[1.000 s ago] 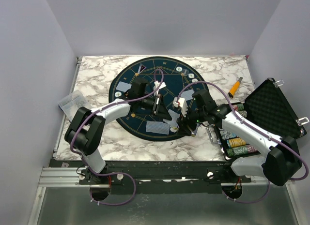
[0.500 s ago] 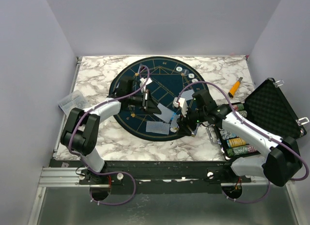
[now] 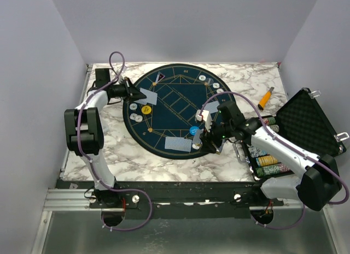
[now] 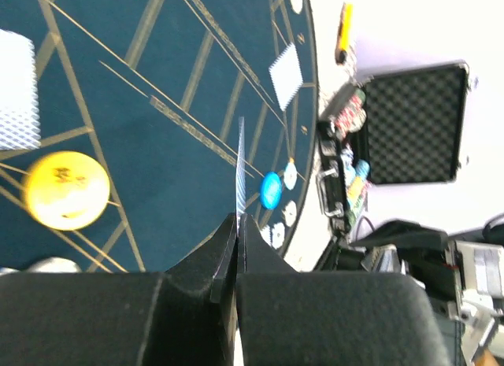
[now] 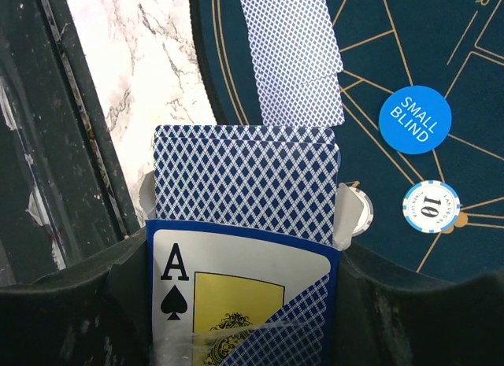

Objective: Distribute texas hold em gaming equipment

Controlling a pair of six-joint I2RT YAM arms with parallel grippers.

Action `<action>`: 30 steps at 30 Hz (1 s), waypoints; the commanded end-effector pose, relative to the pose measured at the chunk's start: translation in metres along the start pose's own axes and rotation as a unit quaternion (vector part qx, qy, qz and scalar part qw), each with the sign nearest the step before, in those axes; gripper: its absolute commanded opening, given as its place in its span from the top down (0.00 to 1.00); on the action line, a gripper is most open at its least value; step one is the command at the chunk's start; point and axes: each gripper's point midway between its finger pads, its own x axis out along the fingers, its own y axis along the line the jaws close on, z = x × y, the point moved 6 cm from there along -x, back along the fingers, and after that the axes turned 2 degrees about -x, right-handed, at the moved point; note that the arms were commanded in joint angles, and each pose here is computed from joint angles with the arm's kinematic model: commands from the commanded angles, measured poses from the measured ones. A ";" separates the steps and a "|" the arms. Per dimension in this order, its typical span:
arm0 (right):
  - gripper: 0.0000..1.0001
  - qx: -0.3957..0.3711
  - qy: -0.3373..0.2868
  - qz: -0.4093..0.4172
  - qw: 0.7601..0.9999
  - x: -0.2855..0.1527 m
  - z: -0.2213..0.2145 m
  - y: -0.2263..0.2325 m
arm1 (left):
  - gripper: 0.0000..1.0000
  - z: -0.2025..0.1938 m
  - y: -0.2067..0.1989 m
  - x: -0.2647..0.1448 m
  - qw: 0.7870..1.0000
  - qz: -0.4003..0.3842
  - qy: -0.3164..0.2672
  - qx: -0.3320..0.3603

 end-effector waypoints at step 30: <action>0.99 -0.002 -0.011 0.004 1.000 0.001 0.007 -0.001 | 0.84 0.078 0.089 0.013 0.990 0.101 -0.018 -0.094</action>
